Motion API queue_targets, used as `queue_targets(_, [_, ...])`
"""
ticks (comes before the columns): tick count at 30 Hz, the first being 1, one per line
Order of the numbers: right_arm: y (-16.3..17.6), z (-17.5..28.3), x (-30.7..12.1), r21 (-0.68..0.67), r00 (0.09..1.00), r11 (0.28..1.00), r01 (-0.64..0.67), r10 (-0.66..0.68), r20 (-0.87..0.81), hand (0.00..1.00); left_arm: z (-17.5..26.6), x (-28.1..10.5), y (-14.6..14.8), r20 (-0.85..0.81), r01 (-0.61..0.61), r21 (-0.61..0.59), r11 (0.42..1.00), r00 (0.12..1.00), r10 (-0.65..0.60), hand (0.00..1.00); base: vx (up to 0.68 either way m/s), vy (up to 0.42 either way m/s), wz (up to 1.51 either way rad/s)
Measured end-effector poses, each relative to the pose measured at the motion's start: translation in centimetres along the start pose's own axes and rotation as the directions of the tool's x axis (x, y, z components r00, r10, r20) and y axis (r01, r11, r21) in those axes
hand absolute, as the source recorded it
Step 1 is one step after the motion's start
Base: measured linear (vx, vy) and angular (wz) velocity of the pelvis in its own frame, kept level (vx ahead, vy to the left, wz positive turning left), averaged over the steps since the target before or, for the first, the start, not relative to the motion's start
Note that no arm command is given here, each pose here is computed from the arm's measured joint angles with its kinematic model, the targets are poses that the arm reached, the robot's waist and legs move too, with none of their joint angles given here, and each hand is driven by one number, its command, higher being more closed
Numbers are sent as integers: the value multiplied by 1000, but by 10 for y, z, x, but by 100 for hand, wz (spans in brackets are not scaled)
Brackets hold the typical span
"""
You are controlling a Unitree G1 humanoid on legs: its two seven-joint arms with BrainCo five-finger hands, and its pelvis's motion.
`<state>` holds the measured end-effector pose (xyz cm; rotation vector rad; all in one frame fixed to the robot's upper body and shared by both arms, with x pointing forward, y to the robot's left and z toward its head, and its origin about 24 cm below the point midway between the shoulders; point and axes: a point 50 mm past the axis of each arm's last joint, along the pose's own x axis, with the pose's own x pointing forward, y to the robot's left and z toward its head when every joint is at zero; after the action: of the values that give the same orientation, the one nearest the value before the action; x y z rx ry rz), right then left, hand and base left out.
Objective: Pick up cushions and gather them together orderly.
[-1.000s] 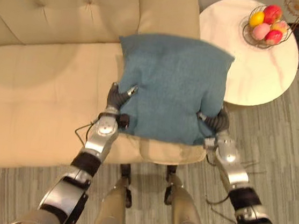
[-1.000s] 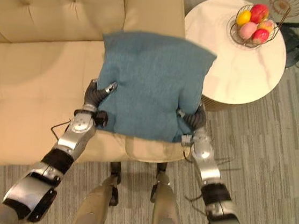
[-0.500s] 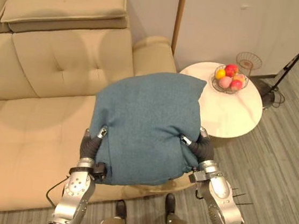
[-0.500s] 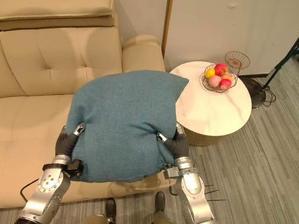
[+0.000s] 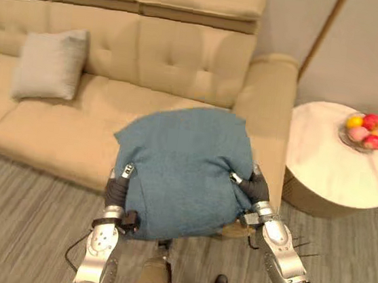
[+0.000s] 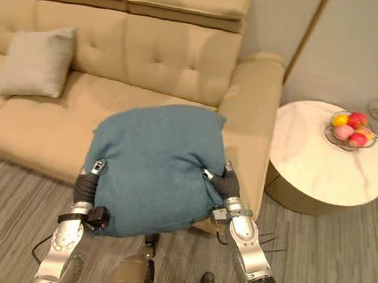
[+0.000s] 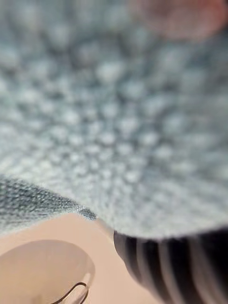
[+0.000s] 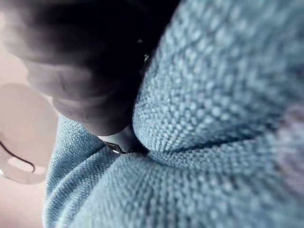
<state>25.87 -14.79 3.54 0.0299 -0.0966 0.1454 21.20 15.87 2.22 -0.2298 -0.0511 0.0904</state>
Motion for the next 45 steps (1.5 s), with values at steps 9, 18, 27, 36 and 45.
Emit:
queue_targets(9, [6, -3, -11, 66, 999, 997, 48, -47, -6, 100, -5, 0, 3, -24, 17, 22, 1000, 1000, -17, 100, -88, 129, 24])
queue_targets(18, [12, -4, -10, 61, 999, 997, 39, -38, -18, 100, -4, -1, 9, -31, 9, 41, 999, 999, -8, 100, 13, 108, 17])
queue_targets(27, [12, -17, -20, 51, 996, 998, 30, -25, -83, 100, -9, -8, 15, -69, 7, 65, 998, 998, -3, 100, 242, 49, 42])
queue_targets(36, [-11, -31, -42, 27, 979, 991, 129, -123, -162, 100, -32, -7, -3, -162, 72, 22, 997, 984, -68, 100, 457, -55, 12])
queue_targets(45, [-6, -10, -37, 33, 992, 993, 112, -110, -57, 100, -28, -12, 2, -133, 42, 10, 999, 990, -40, 100, 278, 198, -106])
